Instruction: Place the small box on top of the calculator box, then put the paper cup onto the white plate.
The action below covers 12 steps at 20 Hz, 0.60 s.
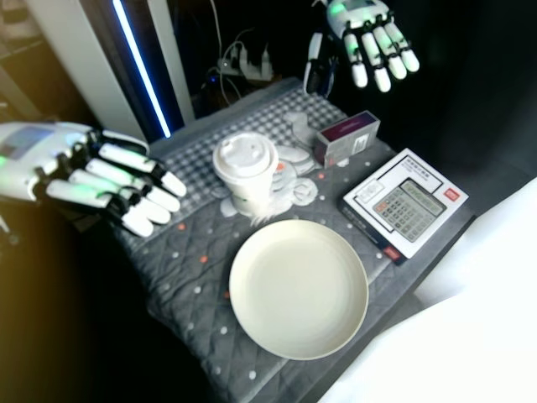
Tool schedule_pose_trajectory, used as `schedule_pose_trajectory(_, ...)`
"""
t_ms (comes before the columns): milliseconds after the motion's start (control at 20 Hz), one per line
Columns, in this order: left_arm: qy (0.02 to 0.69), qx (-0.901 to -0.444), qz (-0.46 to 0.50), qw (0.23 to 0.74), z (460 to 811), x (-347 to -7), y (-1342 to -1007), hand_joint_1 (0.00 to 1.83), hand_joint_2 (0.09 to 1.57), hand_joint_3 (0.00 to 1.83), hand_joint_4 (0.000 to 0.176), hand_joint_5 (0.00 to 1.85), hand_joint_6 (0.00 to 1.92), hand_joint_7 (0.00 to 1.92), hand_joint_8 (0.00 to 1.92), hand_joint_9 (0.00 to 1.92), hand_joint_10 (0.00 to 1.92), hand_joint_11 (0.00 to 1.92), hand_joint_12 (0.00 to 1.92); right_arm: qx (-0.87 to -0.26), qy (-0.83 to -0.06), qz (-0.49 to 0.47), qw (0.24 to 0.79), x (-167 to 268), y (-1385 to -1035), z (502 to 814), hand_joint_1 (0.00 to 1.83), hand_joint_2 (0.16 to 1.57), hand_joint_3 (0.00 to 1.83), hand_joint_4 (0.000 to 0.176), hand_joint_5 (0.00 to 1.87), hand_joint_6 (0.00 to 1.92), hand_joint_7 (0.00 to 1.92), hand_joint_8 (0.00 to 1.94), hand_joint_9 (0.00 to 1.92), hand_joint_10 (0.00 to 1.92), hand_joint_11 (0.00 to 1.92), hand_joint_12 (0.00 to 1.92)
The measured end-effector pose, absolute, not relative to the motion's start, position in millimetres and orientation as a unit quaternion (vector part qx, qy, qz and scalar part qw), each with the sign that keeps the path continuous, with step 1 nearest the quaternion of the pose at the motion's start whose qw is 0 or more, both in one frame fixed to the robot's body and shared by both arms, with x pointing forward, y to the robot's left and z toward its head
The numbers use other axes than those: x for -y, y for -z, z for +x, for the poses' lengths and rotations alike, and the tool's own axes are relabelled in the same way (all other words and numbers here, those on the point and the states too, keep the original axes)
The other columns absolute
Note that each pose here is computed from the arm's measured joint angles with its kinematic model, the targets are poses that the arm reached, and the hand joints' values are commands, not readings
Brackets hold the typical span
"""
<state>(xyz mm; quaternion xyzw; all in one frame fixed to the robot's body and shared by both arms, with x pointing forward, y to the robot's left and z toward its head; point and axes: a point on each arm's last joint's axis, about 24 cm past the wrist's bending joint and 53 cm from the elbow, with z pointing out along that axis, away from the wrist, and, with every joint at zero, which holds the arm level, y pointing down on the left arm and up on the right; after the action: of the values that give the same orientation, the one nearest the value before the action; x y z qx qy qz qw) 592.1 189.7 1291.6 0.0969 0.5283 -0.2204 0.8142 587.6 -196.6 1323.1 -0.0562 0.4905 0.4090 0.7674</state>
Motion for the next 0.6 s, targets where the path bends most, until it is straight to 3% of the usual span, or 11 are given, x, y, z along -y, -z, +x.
schedule_pose_trajectory(50, 0.217, -0.524, 0.094, 0.818, 591.3, -193.4, -1294.1, 0.57, 1.20, 0.00, 0.081, 0.00, 0.00, 0.00, 0.00, 0.00, 0.00, 0.00, 0.01, -0.490, -0.410, -0.054, 0.767, 196.7, -1323.4, 587.3, 0.70, 1.13, 0.10, 0.000, 0.00, 0.00, 0.00, 0.00, 0.00, 0.00, 0.01, 0.00)
schedule_pose_trajectory(100, 0.217, -0.523, 0.090, 0.819, 591.6, -194.9, -1295.1, 0.59, 1.20, 0.00, 0.064, 0.00, 0.00, 0.00, 0.00, 0.00, 0.00, 0.00, 0.00, -0.490, -0.411, -0.054, 0.767, 196.2, -1323.4, 587.0, 0.67, 1.13, 0.09, 0.000, 0.00, 0.00, 0.00, 0.00, 0.00, 0.00, 0.00, 0.00)
schedule_pose_trajectory(250, 0.220, -0.521, 0.090, 0.820, 598.0, -192.5, -1299.3, 0.66, 1.17, 0.00, 0.076, 0.00, 0.00, 0.00, 0.00, 0.00, 0.00, 0.00, 0.00, -0.490, -0.412, -0.058, 0.766, 194.3, -1323.2, 585.8, 0.68, 1.13, 0.09, 0.009, 0.00, 0.00, 0.00, 0.00, 0.00, 0.00, 0.00, 0.00)
schedule_pose_trajectory(300, 0.221, -0.521, 0.087, 0.820, 602.6, -191.7, -1300.5, 0.60, 1.16, 0.00, 0.075, 0.00, 0.00, 0.02, 0.01, 0.01, 0.00, 0.02, 0.01, -0.490, -0.412, -0.057, 0.766, 194.7, -1323.3, 585.9, 0.69, 1.14, 0.09, 0.005, 0.00, 0.00, 0.00, 0.00, 0.00, 0.00, 0.00, 0.00)
schedule_pose_trajectory(350, 0.223, -0.527, 0.084, 0.816, 609.1, -189.4, -1297.9, 0.58, 1.16, 0.00, 0.086, 0.00, 0.00, 0.00, 0.00, 0.00, 0.00, 0.00, 0.00, -0.490, -0.412, -0.057, 0.766, 194.8, -1323.2, 586.0, 0.70, 1.15, 0.08, 0.008, 0.00, 0.00, 0.00, 0.00, 0.00, 0.00, 0.00, 0.00)
schedule_pose_trajectory(400, 0.225, -0.532, 0.081, 0.812, 613.6, -187.4, -1294.8, 0.63, 1.15, 0.00, 0.125, 0.00, 0.00, 0.00, 0.00, 0.00, 0.00, 0.00, 0.00, -0.490, -0.411, -0.057, 0.766, 194.8, -1323.2, 586.0, 0.69, 1.15, 0.08, 0.003, 0.00, 0.00, 0.00, 0.00, 0.00, 0.00, 0.00, 0.00)
schedule_pose_trajectory(500, 0.230, -0.562, 0.079, 0.790, 628.4, -179.0, -1278.2, 0.65, 1.12, 0.00, 0.123, 0.00, 0.00, 0.00, 0.00, 0.00, 0.00, 0.05, 0.02, -0.489, -0.412, -0.059, 0.766, 194.1, -1323.5, 585.2, 0.69, 1.16, 0.08, 0.018, 0.00, 0.00, 0.00, 0.00, 0.00, 0.00, 0.00, 0.00)
schedule_pose_trajectory(550, 0.231, -0.573, 0.078, 0.782, 633.8, -176.5, -1271.4, 0.63, 1.09, 0.00, 0.165, 0.00, 0.00, 0.00, 0.00, 0.00, 0.00, 0.07, 0.04, -0.489, -0.412, -0.059, 0.766, 194.1, -1323.6, 585.3, 0.69, 1.17, 0.07, 0.014, 0.00, 0.00, 0.00, 0.00, 0.00, 0.00, 0.01, 0.01)
schedule_pose_trajectory(600, 0.233, -0.587, 0.077, 0.772, 641.1, -172.4, -1263.2, 0.69, 1.07, 0.00, 0.174, 0.00, 0.00, 0.00, 0.00, 0.00, 0.00, 0.02, 0.03, -0.489, -0.413, -0.058, 0.766, 194.1, -1323.6, 585.1, 0.69, 1.17, 0.07, 0.018, 0.00, 0.00, 0.00, 0.00, 0.00, 0.00, 0.02, 0.01)
